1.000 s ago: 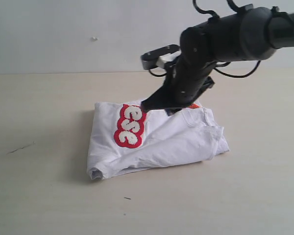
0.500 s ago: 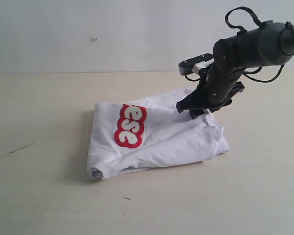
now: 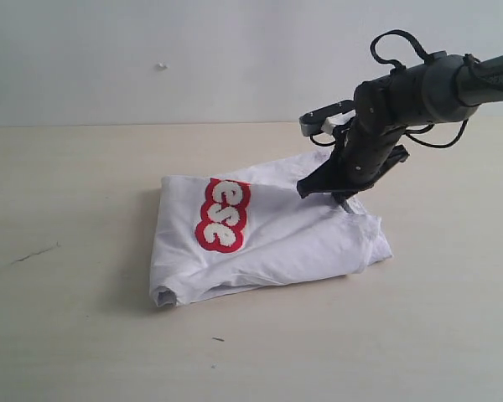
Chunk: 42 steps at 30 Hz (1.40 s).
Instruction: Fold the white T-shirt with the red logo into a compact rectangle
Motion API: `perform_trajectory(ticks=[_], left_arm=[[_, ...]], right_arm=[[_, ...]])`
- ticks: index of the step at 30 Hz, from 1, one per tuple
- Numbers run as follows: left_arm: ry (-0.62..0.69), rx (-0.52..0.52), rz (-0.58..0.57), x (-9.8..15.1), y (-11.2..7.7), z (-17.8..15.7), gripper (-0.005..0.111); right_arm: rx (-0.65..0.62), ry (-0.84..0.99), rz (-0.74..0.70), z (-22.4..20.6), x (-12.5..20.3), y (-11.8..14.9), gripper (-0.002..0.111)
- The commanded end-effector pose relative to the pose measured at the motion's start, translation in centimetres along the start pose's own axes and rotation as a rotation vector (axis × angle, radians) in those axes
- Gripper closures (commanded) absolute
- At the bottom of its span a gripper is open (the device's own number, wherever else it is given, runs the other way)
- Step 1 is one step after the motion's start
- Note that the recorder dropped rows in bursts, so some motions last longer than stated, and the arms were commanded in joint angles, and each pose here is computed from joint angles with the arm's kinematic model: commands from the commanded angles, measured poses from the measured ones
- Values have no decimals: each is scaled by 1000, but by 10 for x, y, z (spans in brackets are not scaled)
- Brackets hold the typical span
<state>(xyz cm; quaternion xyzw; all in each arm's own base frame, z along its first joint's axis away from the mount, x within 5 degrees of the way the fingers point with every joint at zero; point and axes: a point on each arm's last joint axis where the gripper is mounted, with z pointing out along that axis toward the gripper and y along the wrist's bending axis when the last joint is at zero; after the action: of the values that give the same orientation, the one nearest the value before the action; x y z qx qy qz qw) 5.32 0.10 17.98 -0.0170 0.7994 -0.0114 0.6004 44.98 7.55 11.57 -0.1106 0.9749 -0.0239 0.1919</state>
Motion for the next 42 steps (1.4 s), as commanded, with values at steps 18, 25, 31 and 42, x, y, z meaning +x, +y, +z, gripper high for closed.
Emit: perform_trajectory(ticks=[18,25,31,42], left_arm=[[-17,1,-4,-2,0,0,107],[-17,1,-4,-2,0,0,107],[-17,1,-4,-2,0,0,107],[-17,1,-4,-2,0,0,107]], right_arm=[[36,-367,-126,-14,-35,0,80],[45,-219,-16,-12,-27,-3,80],[97,31,-46,-13,-8,-9,108],[-142,290,-52,4,29,25,108]])
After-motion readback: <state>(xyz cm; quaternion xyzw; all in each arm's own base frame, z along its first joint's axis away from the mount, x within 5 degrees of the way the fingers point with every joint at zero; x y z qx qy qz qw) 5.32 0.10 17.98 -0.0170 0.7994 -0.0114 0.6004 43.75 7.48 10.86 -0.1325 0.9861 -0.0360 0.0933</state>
